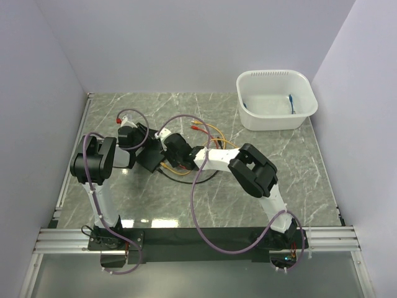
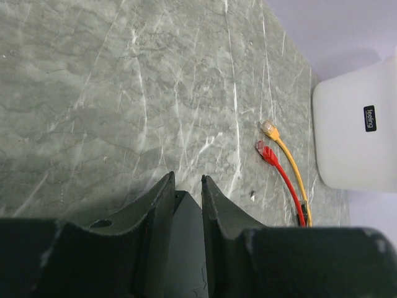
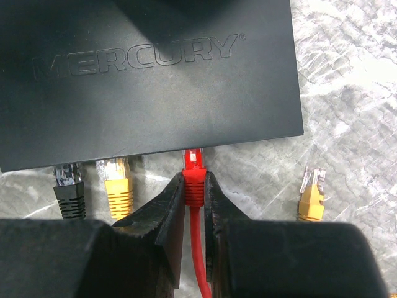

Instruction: Insert the plug into the switch port

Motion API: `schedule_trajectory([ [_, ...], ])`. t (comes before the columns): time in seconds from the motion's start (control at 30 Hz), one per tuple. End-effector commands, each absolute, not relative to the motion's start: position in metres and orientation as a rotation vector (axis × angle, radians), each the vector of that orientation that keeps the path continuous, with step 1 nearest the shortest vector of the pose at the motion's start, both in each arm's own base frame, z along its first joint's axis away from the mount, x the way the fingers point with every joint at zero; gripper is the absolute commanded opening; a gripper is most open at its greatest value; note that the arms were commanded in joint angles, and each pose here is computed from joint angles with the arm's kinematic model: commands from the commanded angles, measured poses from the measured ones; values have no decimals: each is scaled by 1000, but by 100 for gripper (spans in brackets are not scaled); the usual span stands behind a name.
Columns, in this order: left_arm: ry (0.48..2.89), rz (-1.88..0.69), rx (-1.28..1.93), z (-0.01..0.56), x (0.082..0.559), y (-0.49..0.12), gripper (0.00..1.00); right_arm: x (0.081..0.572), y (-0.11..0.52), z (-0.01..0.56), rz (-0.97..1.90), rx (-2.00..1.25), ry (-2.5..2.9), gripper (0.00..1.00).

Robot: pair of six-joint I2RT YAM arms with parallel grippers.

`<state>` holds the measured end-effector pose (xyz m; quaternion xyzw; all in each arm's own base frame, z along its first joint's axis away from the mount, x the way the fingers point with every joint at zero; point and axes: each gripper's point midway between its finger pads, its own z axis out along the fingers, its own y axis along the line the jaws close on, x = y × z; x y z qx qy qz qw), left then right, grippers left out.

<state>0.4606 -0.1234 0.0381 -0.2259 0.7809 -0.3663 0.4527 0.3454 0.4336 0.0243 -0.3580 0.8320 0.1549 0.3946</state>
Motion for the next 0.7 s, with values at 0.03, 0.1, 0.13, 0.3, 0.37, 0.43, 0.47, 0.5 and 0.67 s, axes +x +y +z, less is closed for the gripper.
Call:
schedule_trajectory([
  [0.03, 2546, -1129, -632, -58, 325, -200, 30, 349, 511, 113, 731, -804, 1776, 0],
  [0.1, 2535, -1131, -625, -54, 330, -199, 30, 344, 508, 119, 746, -794, 1773, 2],
  [0.13, 2531, -1130, -623, -53, 332, -199, 30, 340, 505, 114, 749, -789, 1790, 2],
  [0.3, 2502, -1127, -618, -45, 345, -195, 29, 327, 509, 120, 771, -768, 1813, 9],
  [0.37, 2493, -1106, -619, -43, 351, -191, 29, 323, 510, 122, 792, -768, 1812, 10],
  [0.43, 2490, -1095, -619, -42, 354, -188, 29, 320, 513, 127, 807, -764, 1809, 11],
  [0.47, 2485, -1092, -628, -42, 355, -184, 29, 320, 514, 127, 814, -769, 1810, 11],
  [0.5, 2484, -1093, -634, -42, 355, -182, 29, 319, 516, 130, 827, -764, 1810, 11],
  [0.67, 2476, -1087, -653, -42, 358, -174, 29, 312, 524, 136, 890, -780, 1807, 13],
])
